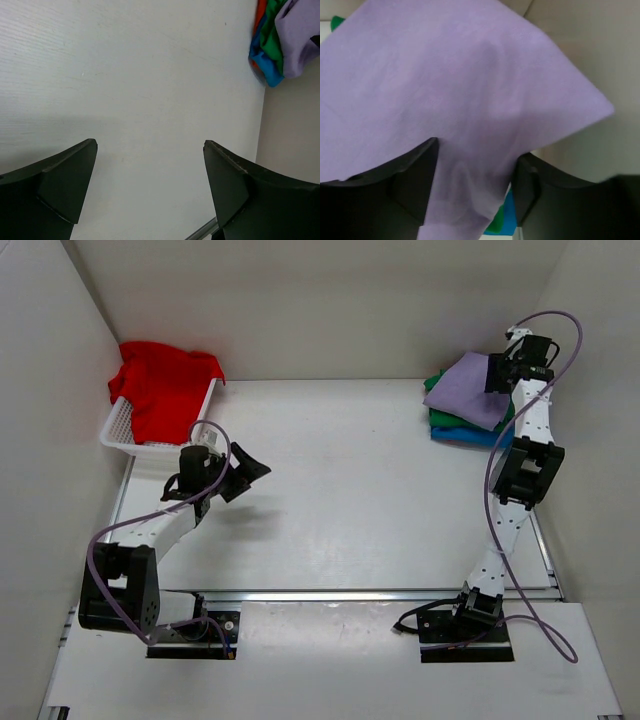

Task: Fold and stack the t-shirts
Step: Put the neatly folded tshirt into the corner of the board with the right arm

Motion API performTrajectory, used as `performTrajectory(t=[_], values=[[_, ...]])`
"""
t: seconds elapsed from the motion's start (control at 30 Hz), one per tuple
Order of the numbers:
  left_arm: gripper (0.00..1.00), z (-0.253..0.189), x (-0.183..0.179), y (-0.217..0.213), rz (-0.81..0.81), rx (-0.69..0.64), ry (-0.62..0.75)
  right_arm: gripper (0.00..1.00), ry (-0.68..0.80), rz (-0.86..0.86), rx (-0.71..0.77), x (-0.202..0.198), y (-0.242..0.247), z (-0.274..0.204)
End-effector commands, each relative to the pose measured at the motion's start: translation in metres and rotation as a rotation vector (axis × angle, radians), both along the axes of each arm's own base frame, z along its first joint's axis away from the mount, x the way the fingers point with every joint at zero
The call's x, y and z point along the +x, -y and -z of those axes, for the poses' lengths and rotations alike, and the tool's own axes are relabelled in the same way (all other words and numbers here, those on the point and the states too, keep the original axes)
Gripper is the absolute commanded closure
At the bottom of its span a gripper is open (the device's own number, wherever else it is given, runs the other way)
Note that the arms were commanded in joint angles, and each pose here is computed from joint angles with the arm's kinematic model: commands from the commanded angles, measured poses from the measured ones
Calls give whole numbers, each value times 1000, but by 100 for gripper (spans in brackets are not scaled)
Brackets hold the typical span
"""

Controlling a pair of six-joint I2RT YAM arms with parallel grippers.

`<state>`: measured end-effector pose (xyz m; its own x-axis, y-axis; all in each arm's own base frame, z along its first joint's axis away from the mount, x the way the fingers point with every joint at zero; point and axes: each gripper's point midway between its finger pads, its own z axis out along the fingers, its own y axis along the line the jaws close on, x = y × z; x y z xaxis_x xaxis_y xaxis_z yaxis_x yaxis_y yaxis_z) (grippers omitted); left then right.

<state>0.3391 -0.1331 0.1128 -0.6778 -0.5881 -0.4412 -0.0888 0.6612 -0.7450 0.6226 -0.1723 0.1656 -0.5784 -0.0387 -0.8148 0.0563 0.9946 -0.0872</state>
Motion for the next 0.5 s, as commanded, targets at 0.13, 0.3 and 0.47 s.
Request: performTrajectory(t=[0.13, 0.3, 0.47], values=[[1, -34, 1, 5, 69, 12, 146, 40, 327, 19, -116, 9, -26, -148], [1, -32, -19, 16, 152, 78, 90, 8, 386, 101, -217, -49, -35, -212], [2, -38, -55, 13, 230, 129, 68, 1, 385, 240, -317, -141, -35, -231]])
